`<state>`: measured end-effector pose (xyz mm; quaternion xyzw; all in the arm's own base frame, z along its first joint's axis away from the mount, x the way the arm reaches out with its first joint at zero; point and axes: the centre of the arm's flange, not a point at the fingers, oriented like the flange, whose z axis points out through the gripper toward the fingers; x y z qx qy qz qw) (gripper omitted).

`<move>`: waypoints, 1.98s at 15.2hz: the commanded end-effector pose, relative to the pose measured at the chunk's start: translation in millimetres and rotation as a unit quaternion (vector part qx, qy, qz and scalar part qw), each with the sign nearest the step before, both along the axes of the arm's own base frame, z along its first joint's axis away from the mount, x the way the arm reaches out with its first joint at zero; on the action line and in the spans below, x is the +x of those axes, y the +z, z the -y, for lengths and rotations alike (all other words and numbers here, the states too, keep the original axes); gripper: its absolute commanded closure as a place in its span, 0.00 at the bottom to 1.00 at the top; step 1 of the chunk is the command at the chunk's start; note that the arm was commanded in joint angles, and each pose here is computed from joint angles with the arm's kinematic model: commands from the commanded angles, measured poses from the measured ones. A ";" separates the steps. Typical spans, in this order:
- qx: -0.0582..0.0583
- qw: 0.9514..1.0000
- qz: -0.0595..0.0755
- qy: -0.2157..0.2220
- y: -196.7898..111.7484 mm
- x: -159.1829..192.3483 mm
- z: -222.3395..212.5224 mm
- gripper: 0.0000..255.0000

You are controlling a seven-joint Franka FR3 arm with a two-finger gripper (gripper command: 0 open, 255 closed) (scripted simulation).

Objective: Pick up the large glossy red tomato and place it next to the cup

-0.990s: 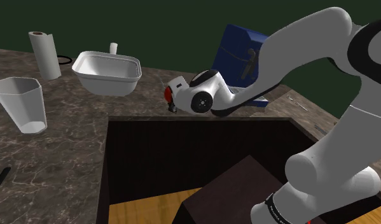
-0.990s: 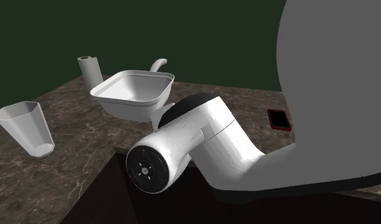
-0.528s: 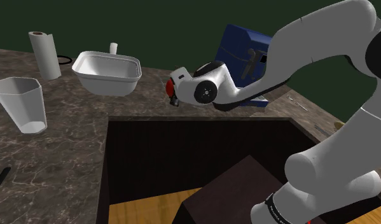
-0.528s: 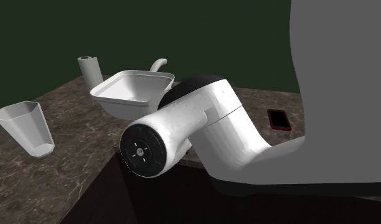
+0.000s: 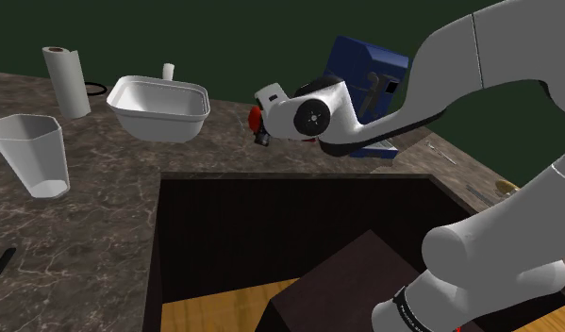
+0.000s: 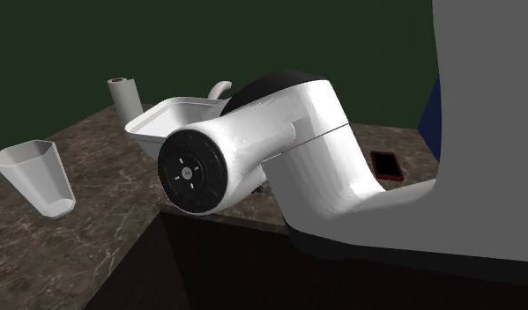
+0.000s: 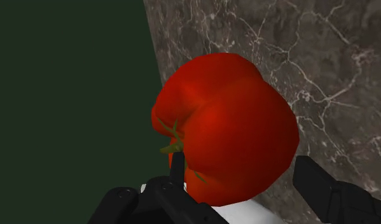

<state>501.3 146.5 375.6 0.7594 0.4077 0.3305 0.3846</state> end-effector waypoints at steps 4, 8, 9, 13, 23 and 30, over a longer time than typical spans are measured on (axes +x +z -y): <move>0.000 1.000 0.000 0.000 27.3 0.4 -0.5 1.00; 0.000 1.000 0.000 0.000 48.5 0.4 -0.5 1.00; 0.000 1.000 0.000 0.000 53.7 0.4 -0.5 1.00; 0.000 1.000 0.000 0.000 74.9 0.4 -0.5 1.00; 0.000 1.000 0.000 0.000 120.9 -3.2 -13.2 1.00; 0.000 1.000 0.000 0.000 121.0 -28.1 -102.2 1.00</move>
